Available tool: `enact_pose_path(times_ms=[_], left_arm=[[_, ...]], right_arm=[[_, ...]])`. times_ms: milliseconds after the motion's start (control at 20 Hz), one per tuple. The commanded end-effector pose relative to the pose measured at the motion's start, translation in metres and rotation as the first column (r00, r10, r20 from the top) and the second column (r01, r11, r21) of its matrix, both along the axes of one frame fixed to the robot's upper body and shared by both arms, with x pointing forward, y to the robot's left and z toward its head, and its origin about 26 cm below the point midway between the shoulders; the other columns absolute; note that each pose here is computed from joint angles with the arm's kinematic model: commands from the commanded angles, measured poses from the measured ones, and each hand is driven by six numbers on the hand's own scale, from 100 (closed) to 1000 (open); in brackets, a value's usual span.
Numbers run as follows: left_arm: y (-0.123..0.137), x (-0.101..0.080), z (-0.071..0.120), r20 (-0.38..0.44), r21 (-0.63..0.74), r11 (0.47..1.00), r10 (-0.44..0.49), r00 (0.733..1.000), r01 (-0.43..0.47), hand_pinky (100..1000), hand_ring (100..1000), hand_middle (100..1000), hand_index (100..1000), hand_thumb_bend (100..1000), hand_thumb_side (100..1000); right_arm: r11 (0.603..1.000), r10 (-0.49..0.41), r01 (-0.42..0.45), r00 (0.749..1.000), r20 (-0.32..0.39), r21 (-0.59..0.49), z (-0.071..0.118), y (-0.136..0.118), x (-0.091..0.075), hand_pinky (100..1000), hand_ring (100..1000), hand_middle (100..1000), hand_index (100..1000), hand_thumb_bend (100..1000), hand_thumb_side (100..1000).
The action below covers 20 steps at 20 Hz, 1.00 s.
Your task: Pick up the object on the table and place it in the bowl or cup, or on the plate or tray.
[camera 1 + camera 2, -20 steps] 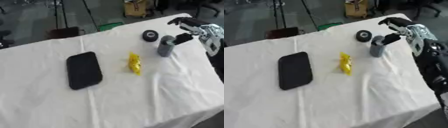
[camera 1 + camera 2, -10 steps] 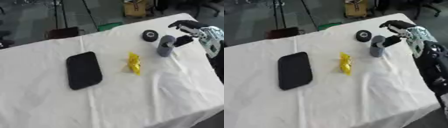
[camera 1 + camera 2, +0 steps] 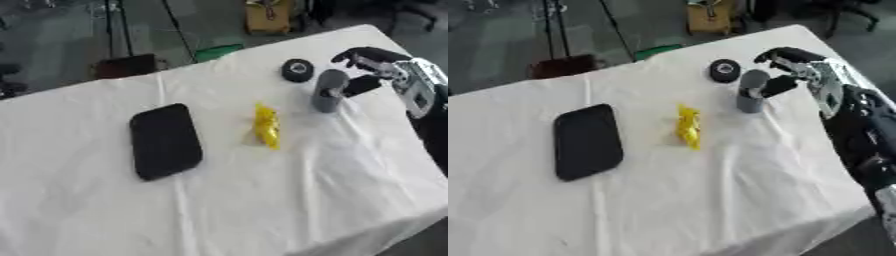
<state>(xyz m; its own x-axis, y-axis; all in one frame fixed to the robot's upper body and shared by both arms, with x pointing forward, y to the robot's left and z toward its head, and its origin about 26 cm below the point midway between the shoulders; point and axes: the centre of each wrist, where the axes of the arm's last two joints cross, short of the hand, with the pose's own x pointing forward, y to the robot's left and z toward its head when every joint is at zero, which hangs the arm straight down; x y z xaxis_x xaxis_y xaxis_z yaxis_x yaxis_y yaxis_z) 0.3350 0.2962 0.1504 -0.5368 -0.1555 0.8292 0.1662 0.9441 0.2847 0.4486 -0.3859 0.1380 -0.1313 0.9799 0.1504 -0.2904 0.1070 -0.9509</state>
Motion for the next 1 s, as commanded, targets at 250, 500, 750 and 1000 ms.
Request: enact_pose_path(times_ms=[250,500,750,1000], left_arm=[[-0.0005,0.0013,0.0078,0.02,0.009,1.0,-0.014,1.0,0.014,718,796,873,909,556,1000],[-0.0022,0.0016,0.0076,0.019,0.006,1.0,-0.024,1.0,0.024,717,795,872,910,554,1000],[-0.0034,0.0019,0.0078,0.019,0.005,1.0,-0.03,0.999,0.03,717,821,872,910,549,1000],[-0.0042,0.0021,0.008,0.02,0.005,0.999,-0.033,0.999,0.033,716,822,873,910,549,1000]], right_arm=[[0.999,0.002,-0.003,1.0,0.012,0.054,0.0094,-0.0021,0.0026,804,849,890,923,565,591],[0.997,0.009,-0.01,1.0,0.015,0.075,0.0092,0.0021,0.0048,801,851,890,923,559,590],[0.997,0.01,-0.012,1.0,0.019,0.072,0.0098,0.0044,0.0062,798,851,890,924,558,591],[0.998,0.005,-0.005,1.0,0.01,0.066,0.0077,0.0051,0.0071,782,848,890,924,553,587]])
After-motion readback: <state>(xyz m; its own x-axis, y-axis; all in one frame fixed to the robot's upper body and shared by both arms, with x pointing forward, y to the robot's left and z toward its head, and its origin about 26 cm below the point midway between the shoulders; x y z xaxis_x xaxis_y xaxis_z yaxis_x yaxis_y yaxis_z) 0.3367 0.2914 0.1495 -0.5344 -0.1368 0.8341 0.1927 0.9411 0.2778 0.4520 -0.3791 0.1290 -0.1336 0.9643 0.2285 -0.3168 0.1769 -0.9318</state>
